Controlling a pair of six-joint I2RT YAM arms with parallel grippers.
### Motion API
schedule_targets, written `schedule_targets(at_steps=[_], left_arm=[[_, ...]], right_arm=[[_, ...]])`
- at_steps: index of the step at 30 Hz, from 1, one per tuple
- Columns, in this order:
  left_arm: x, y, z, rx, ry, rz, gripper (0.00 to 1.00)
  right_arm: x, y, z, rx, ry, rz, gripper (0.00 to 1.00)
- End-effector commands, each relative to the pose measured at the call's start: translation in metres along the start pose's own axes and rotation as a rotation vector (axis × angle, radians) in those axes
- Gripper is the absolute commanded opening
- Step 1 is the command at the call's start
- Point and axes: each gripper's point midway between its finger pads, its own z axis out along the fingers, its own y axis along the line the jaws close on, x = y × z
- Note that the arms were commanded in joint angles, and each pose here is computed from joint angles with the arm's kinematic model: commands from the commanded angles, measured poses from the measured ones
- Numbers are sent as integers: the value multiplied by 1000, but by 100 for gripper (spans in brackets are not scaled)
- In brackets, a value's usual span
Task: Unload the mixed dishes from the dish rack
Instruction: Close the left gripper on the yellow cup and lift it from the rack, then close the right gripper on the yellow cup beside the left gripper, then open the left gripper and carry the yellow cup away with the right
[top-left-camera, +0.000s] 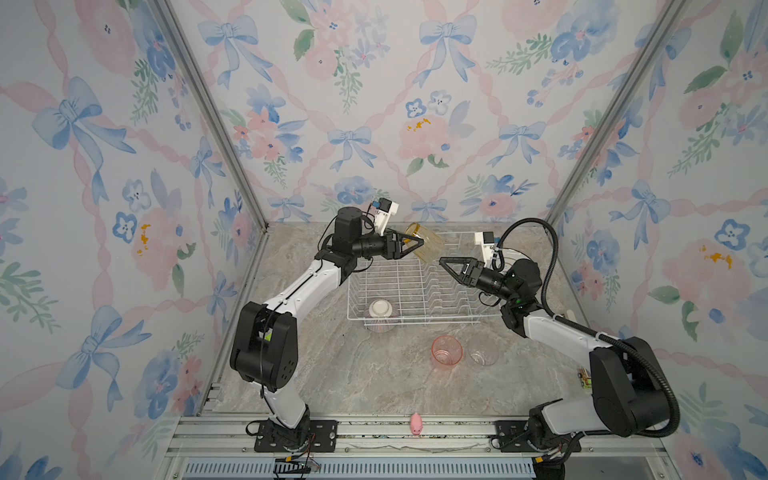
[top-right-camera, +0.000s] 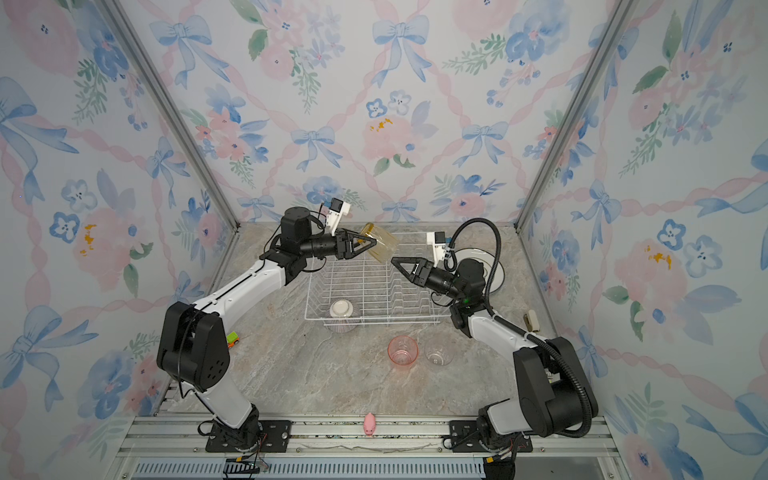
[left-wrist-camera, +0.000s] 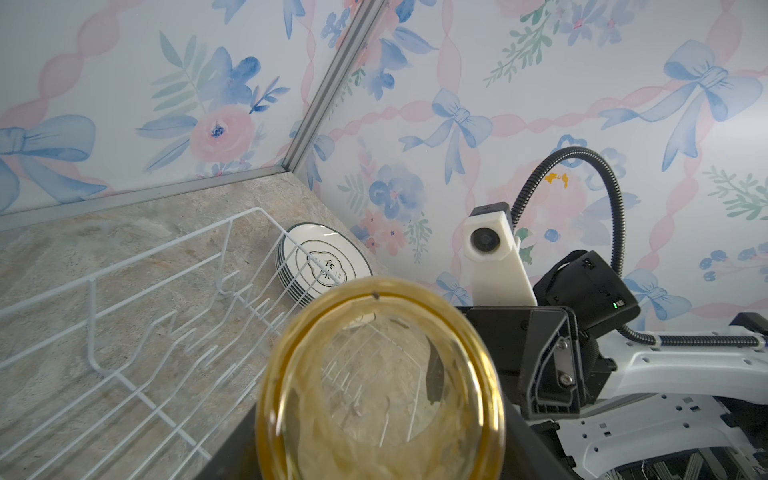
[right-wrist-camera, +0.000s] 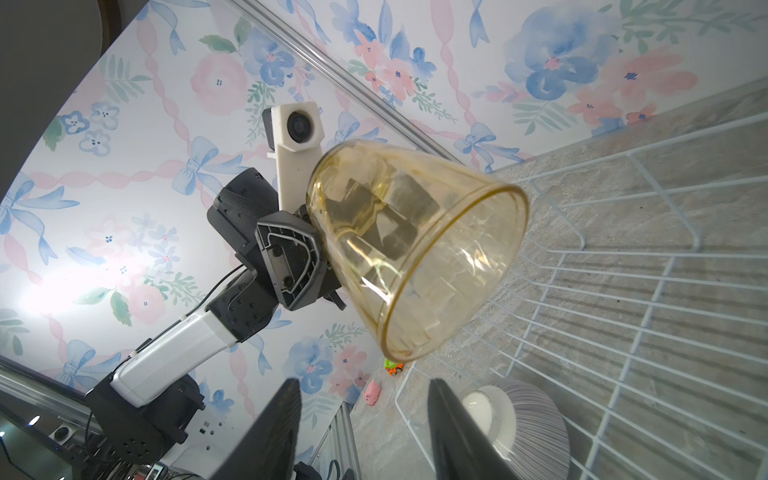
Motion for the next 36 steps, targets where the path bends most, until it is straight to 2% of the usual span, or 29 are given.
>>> schedule_targets(at_steps=[1, 6, 9, 18, 21, 25, 27, 30, 31, 32, 36], left_arm=[[-5, -19, -2, 53, -14, 28, 50], [-3, -26, 2, 84, -24, 27, 50], [-1, -28, 6, 97, -15, 23, 50], [9, -28, 17, 118, 0, 5, 49], [12, -23, 19, 113, 6, -4, 49], [16, -18, 23, 110, 14, -16, 50], [16, -17, 24, 107, 14, -18, 54], [16, -16, 24, 102, 11, -20, 67], [14, -16, 23, 94, 5, -20, 78], [13, -14, 22, 87, 0, -21, 98], [6, -12, 13, 46, -34, -10, 98]], right_arm=[[-6, 15, 2, -57, -10, -53, 50], [-11, 12, 9, -54, -12, -67, 49], [-17, 18, 13, -97, -24, -67, 49], [-32, 43, 26, -243, -59, -73, 36], [-34, 49, 27, -274, -59, -71, 31], [-32, 49, 29, -262, -47, -80, 10], [-32, 50, 29, -255, -44, -87, 0], [-32, 51, 29, -234, -38, -104, 0], [-32, 52, 29, -226, -33, -111, 0], [-31, 52, 30, -218, -28, -115, 0], [-27, 50, 30, -162, 9, -141, 0]])
